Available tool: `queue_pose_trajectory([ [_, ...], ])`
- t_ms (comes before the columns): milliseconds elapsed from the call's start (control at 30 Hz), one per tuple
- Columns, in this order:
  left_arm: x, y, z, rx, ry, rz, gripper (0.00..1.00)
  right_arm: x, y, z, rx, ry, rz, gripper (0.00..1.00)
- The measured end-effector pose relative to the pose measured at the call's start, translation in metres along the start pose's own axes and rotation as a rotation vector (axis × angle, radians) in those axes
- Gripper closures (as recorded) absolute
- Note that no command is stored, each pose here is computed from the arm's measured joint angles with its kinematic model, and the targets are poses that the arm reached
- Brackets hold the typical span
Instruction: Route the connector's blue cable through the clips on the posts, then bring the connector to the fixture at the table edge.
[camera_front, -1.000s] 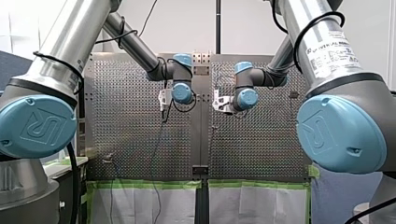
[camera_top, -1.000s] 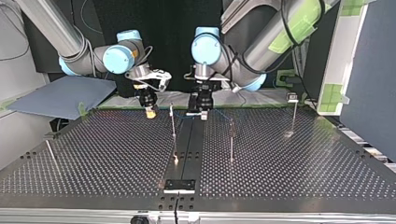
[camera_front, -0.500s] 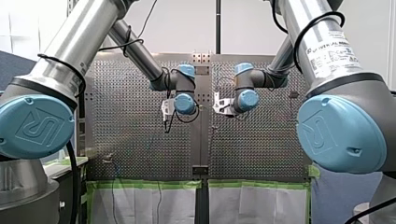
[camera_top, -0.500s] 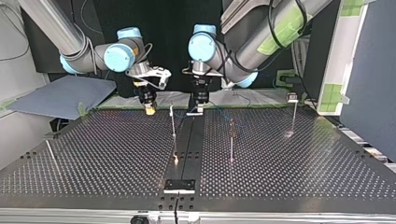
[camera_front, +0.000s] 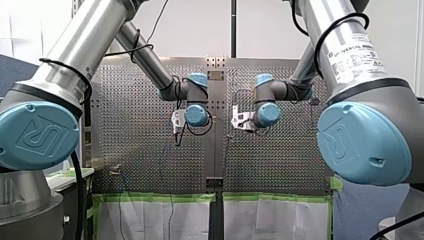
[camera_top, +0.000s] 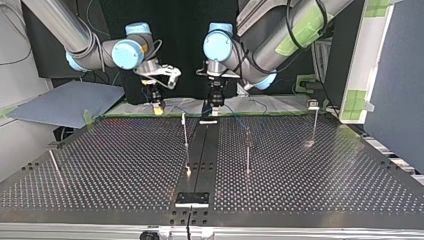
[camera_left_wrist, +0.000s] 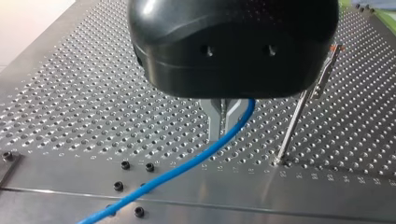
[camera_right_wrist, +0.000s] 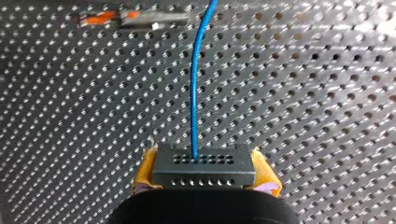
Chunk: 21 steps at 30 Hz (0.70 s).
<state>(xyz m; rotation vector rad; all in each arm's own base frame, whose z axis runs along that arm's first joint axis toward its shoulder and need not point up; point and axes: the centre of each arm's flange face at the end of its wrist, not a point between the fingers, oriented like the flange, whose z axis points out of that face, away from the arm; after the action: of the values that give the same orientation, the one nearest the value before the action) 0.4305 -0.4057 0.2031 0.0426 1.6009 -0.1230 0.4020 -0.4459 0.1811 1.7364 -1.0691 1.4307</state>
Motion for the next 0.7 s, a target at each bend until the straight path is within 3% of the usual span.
queue_pose_trajectory([
  [433, 0.042, -0.004, 0.007, 0.020, 0.035, 0.025, 0.99, -0.036, 0.025, -0.017, -0.044, -0.030, 0.002, 1.00],
  [700, 0.054, -0.005, 0.008, 0.023, 0.044, 0.032, 0.99, -0.041, 0.044, -0.016, -0.078, -0.026, -0.001, 1.00],
])
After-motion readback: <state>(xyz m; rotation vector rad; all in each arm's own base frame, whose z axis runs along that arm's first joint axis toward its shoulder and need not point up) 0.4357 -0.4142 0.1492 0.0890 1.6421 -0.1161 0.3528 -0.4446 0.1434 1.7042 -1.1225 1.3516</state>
